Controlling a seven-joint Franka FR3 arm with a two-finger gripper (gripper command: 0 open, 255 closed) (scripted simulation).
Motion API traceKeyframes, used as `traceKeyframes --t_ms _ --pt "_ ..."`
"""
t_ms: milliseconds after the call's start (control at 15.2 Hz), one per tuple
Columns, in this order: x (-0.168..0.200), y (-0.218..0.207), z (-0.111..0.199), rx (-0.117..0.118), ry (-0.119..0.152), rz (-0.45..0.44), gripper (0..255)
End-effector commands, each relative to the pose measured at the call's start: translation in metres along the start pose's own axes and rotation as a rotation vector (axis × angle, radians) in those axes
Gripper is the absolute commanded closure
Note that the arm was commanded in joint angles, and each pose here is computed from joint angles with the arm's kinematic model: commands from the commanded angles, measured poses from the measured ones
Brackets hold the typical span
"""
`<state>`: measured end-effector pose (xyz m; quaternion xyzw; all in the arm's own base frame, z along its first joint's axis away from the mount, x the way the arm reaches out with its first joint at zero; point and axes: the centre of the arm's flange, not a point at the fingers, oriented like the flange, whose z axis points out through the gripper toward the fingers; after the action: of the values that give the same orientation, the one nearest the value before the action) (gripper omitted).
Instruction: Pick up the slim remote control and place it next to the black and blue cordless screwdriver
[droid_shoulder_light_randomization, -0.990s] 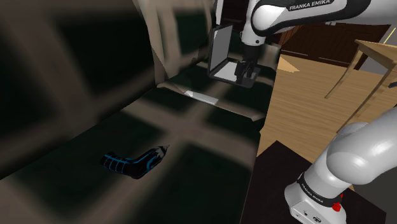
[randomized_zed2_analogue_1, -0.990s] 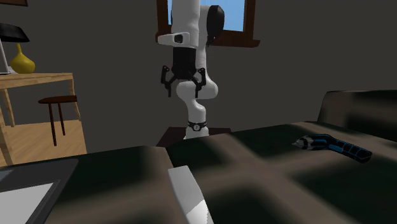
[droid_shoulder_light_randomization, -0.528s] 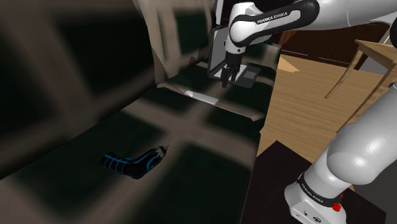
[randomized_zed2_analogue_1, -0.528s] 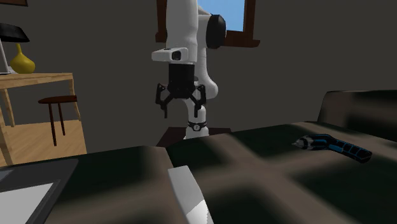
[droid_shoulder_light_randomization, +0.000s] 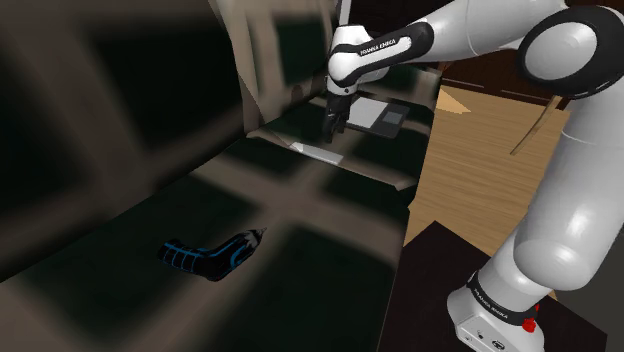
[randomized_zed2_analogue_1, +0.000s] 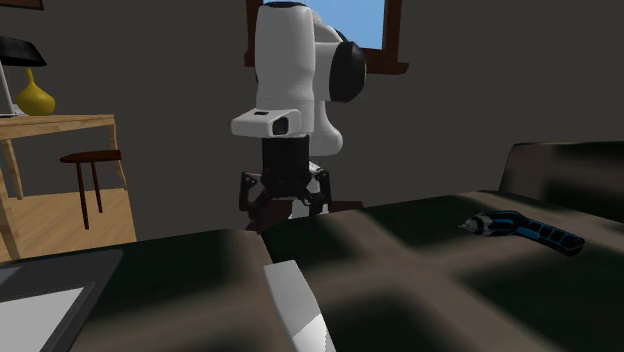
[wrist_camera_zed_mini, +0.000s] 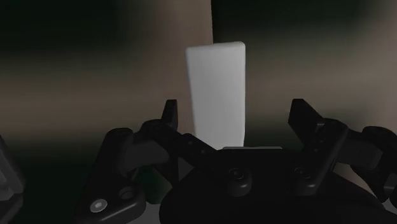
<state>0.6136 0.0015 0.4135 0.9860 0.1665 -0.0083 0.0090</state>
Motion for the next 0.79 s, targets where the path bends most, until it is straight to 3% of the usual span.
traceKeyframes --t_ms 0,330,726 --pt "0.022 0.001 0.018 0.004 0.002 -0.025 0" --pt "0.074 0.004 0.05 0.015 0.006 -0.083 0" --pt "0.074 0.004 0.082 0.015 0.006 -0.083 0"
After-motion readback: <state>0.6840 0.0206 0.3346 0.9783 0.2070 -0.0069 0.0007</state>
